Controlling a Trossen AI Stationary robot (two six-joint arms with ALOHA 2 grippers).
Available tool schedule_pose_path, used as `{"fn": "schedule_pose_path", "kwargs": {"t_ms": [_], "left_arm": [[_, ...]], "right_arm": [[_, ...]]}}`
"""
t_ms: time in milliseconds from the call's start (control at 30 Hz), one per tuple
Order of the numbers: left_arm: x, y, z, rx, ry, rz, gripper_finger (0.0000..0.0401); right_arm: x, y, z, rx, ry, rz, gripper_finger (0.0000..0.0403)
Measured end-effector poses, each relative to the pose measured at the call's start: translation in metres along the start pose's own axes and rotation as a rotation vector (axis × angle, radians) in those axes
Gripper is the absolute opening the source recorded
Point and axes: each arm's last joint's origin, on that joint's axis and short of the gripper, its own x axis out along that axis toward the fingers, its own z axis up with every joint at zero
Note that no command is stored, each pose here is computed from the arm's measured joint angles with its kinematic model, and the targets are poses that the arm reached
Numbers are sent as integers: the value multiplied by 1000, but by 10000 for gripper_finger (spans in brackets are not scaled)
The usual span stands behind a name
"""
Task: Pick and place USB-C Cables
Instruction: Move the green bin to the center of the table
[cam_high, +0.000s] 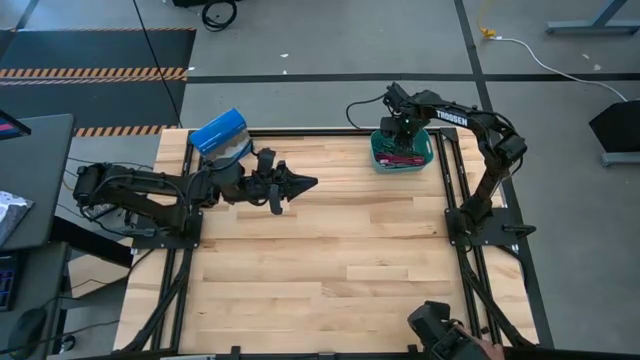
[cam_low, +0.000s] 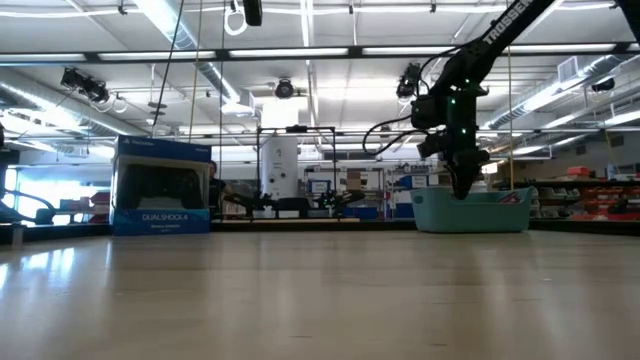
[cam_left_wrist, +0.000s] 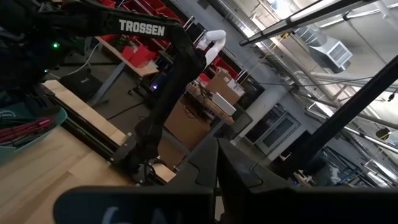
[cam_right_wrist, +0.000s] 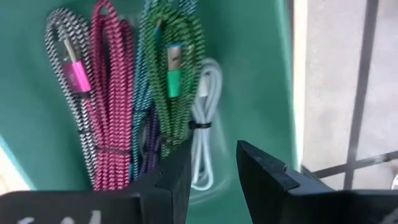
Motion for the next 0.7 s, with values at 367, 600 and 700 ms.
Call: {"fn": "schedule_pose_path", "kwargs": {"t_ms": [367,600,700], "left_arm": [[0,0,0,1,2,-2,16],[0,0,0,9,3,-2,16],[0,0,0,9,3,-2,16]], "right_arm": [[16,22,-4,-94,34,94,129],[18,26,-5,-93,44,101,84],[18,25,-5,-91,44,100,56]]}}
